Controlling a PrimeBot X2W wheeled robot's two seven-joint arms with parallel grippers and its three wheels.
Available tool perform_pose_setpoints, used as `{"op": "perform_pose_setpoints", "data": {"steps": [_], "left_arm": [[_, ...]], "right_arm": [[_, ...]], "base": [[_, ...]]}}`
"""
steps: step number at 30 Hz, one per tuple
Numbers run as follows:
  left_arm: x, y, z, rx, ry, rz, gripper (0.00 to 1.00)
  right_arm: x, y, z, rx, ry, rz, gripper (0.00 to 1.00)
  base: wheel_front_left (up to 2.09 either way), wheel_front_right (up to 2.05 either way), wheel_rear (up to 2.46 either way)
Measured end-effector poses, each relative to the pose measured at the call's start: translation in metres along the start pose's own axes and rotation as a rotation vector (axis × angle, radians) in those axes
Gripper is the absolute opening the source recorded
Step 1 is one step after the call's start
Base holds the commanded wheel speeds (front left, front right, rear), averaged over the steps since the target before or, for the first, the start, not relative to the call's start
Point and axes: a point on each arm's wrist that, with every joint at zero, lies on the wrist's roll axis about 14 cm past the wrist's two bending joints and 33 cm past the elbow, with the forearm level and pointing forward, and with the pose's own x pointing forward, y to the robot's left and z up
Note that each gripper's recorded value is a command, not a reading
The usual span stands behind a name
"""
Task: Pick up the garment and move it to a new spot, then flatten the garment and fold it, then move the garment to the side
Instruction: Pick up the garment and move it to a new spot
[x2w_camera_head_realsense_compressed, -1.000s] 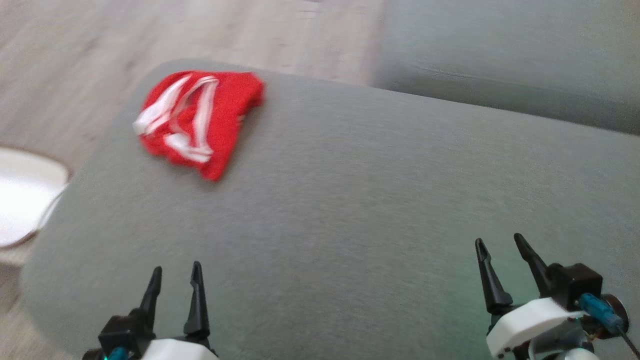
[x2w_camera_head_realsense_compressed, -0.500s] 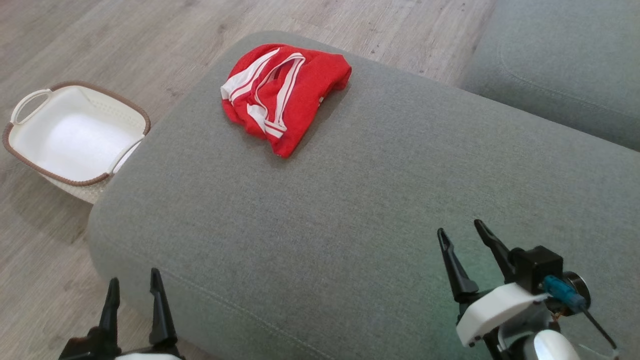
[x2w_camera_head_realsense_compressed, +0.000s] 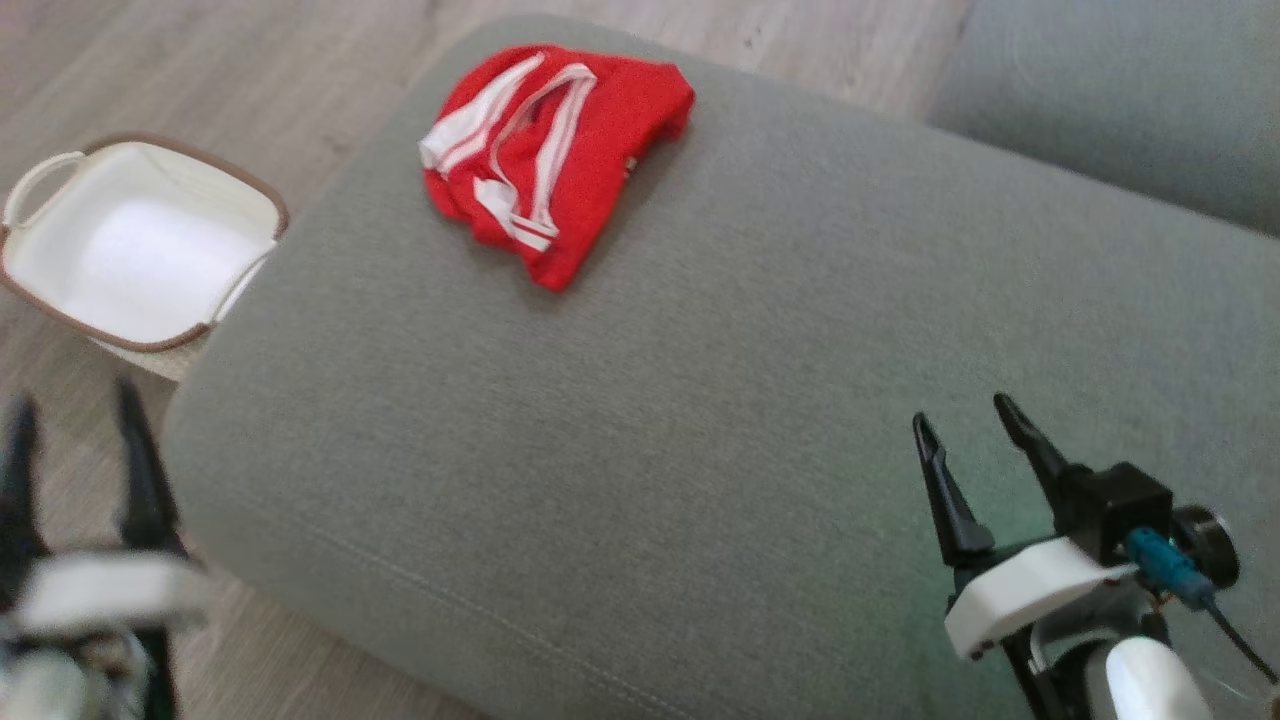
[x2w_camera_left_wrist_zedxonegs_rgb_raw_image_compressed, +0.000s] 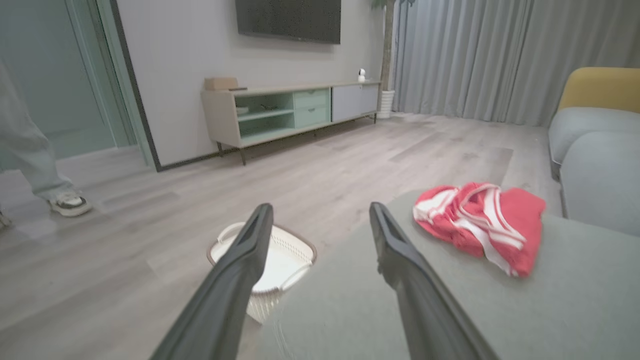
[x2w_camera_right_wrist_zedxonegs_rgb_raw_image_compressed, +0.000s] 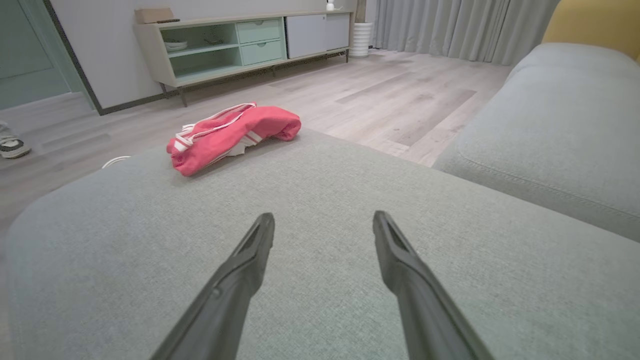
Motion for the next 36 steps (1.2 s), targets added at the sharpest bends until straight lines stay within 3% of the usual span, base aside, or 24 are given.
{"op": "perform_pose_setpoints", "data": {"steps": [3, 6, 10, 15, 21, 26, 33, 34, 36], "left_arm": [[0.044, -0.012, 0.044, 0.054, -0.089, -0.053, 1.00], [0.103, -0.046, 0.086, 0.044, -0.163, -0.126, 1.00], [0.158, -0.077, 0.086, 0.038, -0.110, -0.173, 1.00], [0.202, -0.138, 0.028, 0.102, 0.087, -0.288, 1.00], [0.200, -0.211, -0.064, 0.095, 0.335, -0.450, 1.00], [0.186, -0.216, -0.128, 0.106, 0.557, -0.458, 1.00], [0.169, -0.220, -0.165, 0.105, 0.720, -0.481, 1.00], [0.167, -0.222, -0.167, 0.097, 0.735, -0.488, 0.91], [0.166, -0.224, -0.168, 0.091, 0.750, -0.495, 0.41]], "right_arm": [[0.004, -0.013, 0.001, -0.015, 0.008, -0.028, 1.00], [0.015, -0.030, 0.009, -0.031, -0.007, -0.060, 1.00], [0.021, -0.048, 0.007, -0.035, -0.002, -0.096, 1.00], [0.025, -0.075, -0.014, -0.032, 0.050, -0.156, 1.00], [0.024, -0.092, -0.041, 0.002, 0.110, -0.193, 1.00], [0.023, -0.103, -0.055, 0.011, 0.139, -0.216, 1.00], [0.026, -0.109, -0.055, 0.012, 0.133, -0.229, 1.00], [0.026, -0.110, -0.056, 0.012, 0.134, -0.230, 1.00], [0.025, -0.111, -0.056, 0.012, 0.135, -0.233, 1.00]], "base": [[0.00, 0.00, 0.00], [0.00, 0.00, 0.00], [0.00, 0.00, 0.00], [0.00, 0.00, 0.00], [0.00, 0.00, 0.00], [0.00, 0.00, 0.00], [0.00, 0.00, 0.00], [0.00, 0.00, 0.00], [0.00, 0.00, 0.00]]}}
